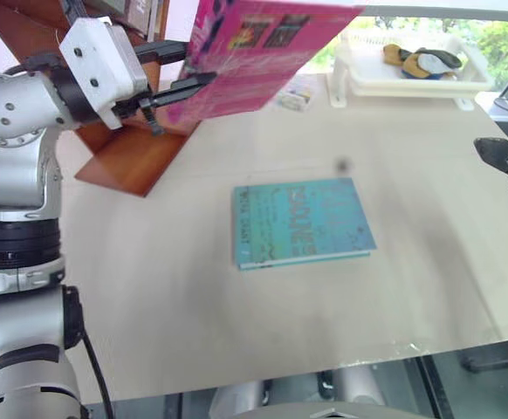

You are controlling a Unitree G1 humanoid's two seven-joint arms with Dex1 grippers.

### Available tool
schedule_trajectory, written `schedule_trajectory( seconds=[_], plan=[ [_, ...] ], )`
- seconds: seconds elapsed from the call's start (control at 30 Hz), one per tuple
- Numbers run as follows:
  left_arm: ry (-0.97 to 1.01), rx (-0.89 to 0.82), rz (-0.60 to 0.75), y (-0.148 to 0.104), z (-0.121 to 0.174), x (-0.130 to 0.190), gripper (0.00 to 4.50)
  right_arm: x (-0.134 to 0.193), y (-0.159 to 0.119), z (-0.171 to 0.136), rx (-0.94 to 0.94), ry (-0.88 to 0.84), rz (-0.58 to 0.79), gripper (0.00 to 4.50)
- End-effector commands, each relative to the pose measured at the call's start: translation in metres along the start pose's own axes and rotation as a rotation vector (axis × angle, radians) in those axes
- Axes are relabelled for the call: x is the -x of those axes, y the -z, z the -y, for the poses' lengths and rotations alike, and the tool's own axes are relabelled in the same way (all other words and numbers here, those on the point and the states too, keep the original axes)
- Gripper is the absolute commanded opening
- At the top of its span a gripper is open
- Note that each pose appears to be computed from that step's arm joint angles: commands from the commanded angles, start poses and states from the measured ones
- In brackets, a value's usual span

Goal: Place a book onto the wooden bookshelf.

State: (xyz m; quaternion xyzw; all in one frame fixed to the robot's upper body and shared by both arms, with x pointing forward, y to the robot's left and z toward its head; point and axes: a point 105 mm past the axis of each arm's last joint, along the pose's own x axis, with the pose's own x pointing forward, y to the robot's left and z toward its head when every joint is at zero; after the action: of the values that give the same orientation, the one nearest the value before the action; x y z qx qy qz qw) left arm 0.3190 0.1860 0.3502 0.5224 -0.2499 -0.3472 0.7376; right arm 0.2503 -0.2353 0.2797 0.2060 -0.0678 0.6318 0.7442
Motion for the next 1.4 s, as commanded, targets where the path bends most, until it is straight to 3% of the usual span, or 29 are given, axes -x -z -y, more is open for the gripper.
schedule_trajectory(
  seconds=[0.03,0.4,0.77,0.97,1.4],
  plan=[
    [0.024,-0.244,-0.044,-0.012,-0.019,0.015,0.81,-0.001,-0.010,-0.005,0.030,-0.019,-0.004,3.15],
    [0.154,-0.382,-0.167,-0.013,-0.028,0.042,0.81,-0.006,-0.017,0.002,0.055,-0.017,-0.004,3.15],
    [0.179,-0.439,-0.450,0.045,-0.039,0.093,0.81,-0.009,-0.020,0.005,0.066,-0.012,-0.004,3.15],
    [0.201,-0.466,-0.527,0.084,-0.024,0.092,0.81,-0.010,-0.020,0.005,0.076,-0.004,-0.001,3.15],
    [0.159,-0.527,-0.698,0.117,-0.039,0.101,0.81,-0.008,-0.018,0.005,0.100,0.041,-0.002,3.15]
  ],
)
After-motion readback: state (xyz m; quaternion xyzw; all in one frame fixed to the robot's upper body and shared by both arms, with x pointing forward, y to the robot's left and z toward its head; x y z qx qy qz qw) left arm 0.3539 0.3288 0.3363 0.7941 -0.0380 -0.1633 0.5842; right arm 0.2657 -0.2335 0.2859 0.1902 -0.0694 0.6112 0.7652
